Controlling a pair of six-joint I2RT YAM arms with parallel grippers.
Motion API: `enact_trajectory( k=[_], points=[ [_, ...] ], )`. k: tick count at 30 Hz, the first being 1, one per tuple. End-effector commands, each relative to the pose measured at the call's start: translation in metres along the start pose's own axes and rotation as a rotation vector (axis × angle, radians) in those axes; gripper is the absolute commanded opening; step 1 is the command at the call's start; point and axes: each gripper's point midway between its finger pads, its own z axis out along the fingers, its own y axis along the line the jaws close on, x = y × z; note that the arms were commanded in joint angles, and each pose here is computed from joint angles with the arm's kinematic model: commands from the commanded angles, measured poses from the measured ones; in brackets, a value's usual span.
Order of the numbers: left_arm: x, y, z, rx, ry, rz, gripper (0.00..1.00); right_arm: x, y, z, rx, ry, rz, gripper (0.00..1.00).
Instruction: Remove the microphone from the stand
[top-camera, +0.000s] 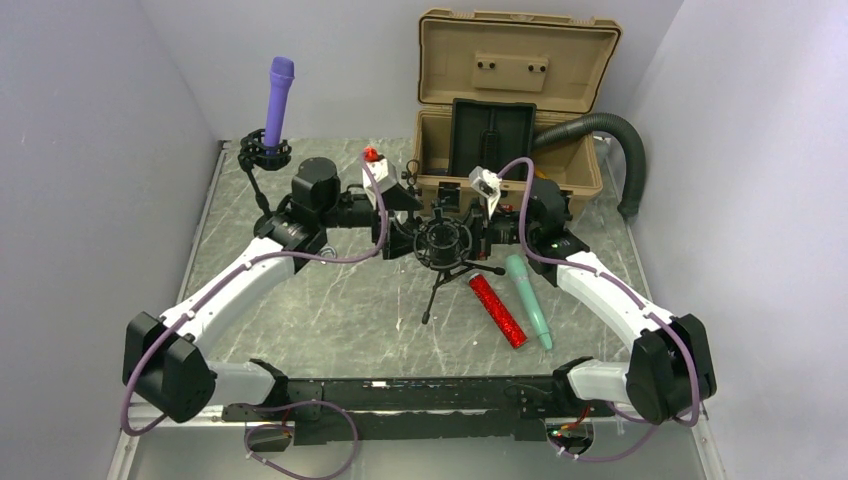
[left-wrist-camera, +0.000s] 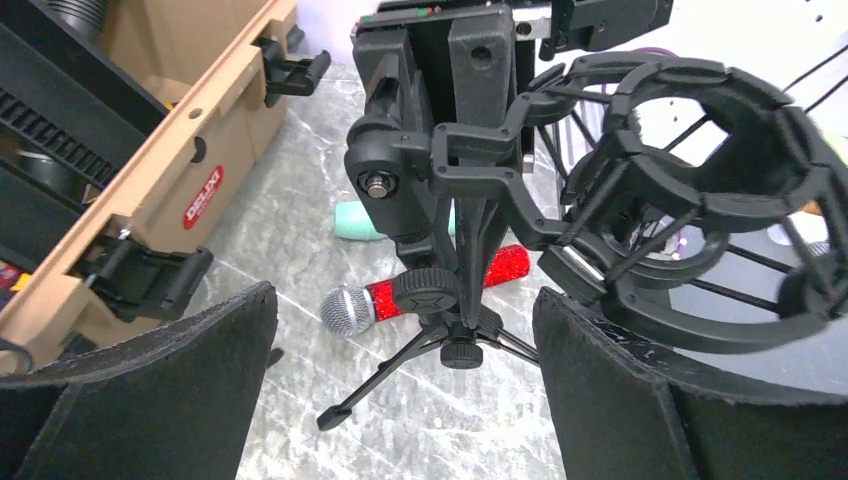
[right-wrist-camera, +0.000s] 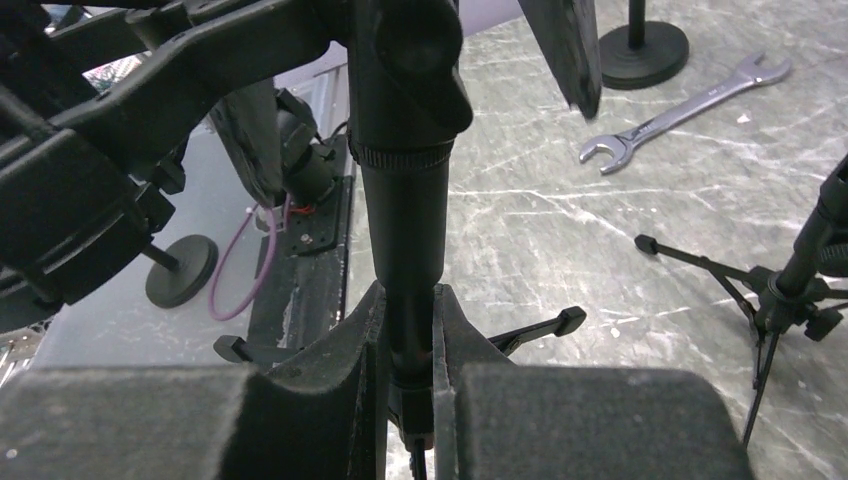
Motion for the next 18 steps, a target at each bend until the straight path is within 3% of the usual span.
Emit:
enact_trajectory(
  k=[1, 12, 18],
  points=[
    [-0.007, -0.008, 0.007, 0.068, -0.035, 0.055, 0.99, -0.032, 0.026, -0.005, -0.087, -0.061, -0.124, 0.0],
    [-0.017, -0.006, 0.023, 0.126, -0.086, -0.062, 0.99, -0.024, 0.023, -0.003, -0.1, -0.051, -0.107, 0.0],
    [-0.019, -0.005, 0.027, 0.139, -0.091, -0.084, 0.9, -0.025, 0.023, -0.001, -0.105, -0.05, -0.102, 0.0]
  ],
)
